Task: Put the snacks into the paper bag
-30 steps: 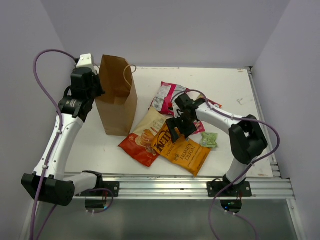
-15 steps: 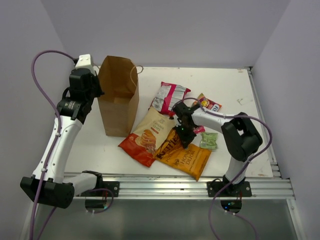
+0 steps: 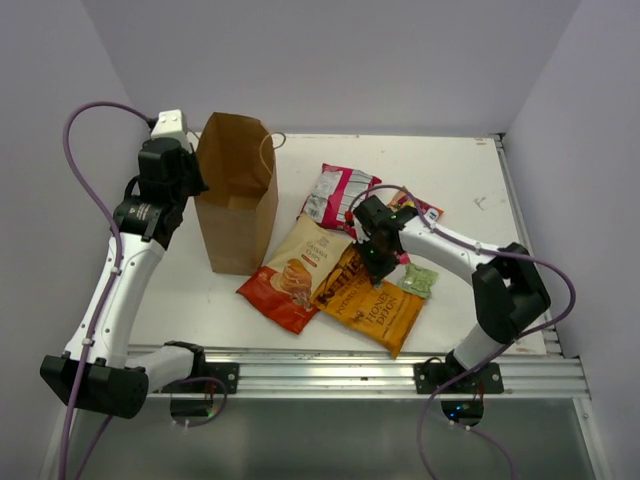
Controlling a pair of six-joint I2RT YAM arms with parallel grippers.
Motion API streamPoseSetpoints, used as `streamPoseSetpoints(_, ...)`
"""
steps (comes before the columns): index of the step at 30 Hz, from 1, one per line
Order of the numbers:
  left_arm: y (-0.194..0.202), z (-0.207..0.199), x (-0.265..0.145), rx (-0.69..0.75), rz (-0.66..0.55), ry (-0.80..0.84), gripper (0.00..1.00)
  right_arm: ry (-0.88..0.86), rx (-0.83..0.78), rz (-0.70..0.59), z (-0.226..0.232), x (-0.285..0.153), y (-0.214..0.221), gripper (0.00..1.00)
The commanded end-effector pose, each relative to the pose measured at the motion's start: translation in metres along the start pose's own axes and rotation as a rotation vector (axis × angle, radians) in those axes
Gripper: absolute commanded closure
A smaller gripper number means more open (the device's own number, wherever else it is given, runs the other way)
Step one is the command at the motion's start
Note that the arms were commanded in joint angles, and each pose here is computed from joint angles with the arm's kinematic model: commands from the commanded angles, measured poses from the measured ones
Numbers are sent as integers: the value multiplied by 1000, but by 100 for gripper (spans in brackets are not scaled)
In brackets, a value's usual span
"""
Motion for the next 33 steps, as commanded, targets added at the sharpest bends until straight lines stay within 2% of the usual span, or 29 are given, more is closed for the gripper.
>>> streamPoseSetpoints(1, -3, 2, -5, 2, -21, 5, 100, 7, 20, -153, 4, -45, -26, 100)
streamPoseSetpoints(2, -2, 2, -5, 2, -20, 5, 100, 12, 23, -164, 4, -56, -27, 100)
streamPoseSetpoints(6, 1, 1, -3, -1, -14, 11, 100, 36, 20, -404, 3, -136, -58, 100)
streamPoseSetpoints(9, 3, -1, -2, -3, -8, 18, 100, 50, 17, -505, 3, -182, -73, 100)
streamPoseSetpoints(19, 0, -1, -1, 1, -13, 17, 100, -13, -12, -740, 24, -272, -132, 100)
streamPoseSetpoints(22, 1, -1, -1, 0, -9, 15, 100, -58, -10, -820, 36, -295, -161, 100)
streamPoseSetpoints(26, 2, -1, -2, 0, -8, 18, 100, -156, 9, -1007, 57, -346, -201, 100)
streamPoseSetpoints(33, 0, 1, -6, -3, -9, 9, 100, -457, 14, -1346, 106, -434, -245, 100)
Point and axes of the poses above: each gripper's point midway between its finger pads, its own x axis out along the fingers, its own z axis along the line the jaws close on, y = z × x, the point moved 2 cm from there along -x, back along the fingers, and after that the axes turned 6 degrees about x, right-handed, at the moved point
